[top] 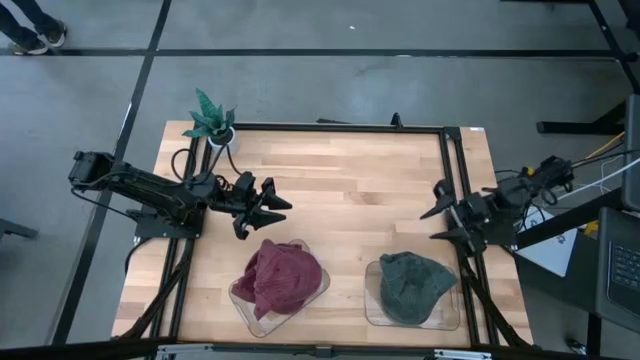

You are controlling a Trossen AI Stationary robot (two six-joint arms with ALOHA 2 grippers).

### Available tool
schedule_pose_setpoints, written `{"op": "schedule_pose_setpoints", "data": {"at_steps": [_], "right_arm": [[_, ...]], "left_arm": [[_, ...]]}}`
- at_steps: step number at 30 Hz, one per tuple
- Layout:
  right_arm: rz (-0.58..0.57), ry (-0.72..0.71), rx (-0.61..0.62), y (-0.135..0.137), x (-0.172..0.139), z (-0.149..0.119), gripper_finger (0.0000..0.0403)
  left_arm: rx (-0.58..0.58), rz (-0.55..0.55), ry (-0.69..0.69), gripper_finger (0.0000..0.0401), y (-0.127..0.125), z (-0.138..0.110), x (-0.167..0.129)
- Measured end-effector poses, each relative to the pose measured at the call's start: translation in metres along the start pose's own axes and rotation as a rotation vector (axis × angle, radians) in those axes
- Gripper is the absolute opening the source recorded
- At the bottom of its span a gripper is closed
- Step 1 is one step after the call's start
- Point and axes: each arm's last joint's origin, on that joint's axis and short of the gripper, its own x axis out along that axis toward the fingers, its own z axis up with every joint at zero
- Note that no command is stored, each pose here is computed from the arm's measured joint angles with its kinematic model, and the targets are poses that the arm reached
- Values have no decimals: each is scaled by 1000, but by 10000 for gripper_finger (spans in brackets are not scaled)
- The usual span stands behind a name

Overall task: Pick & Place hat
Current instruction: Return to Home Position

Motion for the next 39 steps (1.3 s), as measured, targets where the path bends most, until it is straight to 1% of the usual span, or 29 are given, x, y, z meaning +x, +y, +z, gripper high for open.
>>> {"op": "schedule_pose_setpoints", "data": {"at_steps": [3, 6, 10, 13, 20, 24, 27, 30, 34, 37, 39], "right_arm": [[-14, -103, -51, -4, -4, -23, 236], [-37, -183, -85, -7, -8, -36, 236], [-64, -232, -115, -10, -11, -54, 236], [-83, -256, -123, -12, -8, -65, 236], [-123, -254, -111, -18, -1, -86, 236], [-171, -197, -111, -23, 0, -92, 236], [-176, -143, -108, -26, 1, -97, 236], [-182, -85, -66, -28, 1, -102, 236], [-209, -54, -3, -29, 1, -106, 236], [-260, -51, 17, -31, 1, -106, 236], [-261, -51, 16, -31, 1, -106, 236]], "left_arm": [[-23, 3, -2, 185, 0, 0, 0], [-55, 7, -5, 185, 0, 0, 0], [-78, 7, -6, 187, 0, 0, 0], [-85, 8, -6, 185, 0, 0, 0], [-85, 6, -2, 187, 0, 0, 0], [-83, -13, 11, 185, 0, 0, 0], [-74, -33, 28, 186, -1, -2, 0], [-92, -19, 69, 186, 4, -12, -7], [-111, -23, 108, 185, 6, -28, -17], [-92, -34, 90, 185, 7, -33, -25], [-82, -33, 91, 185, 9, -36, -33]]}}
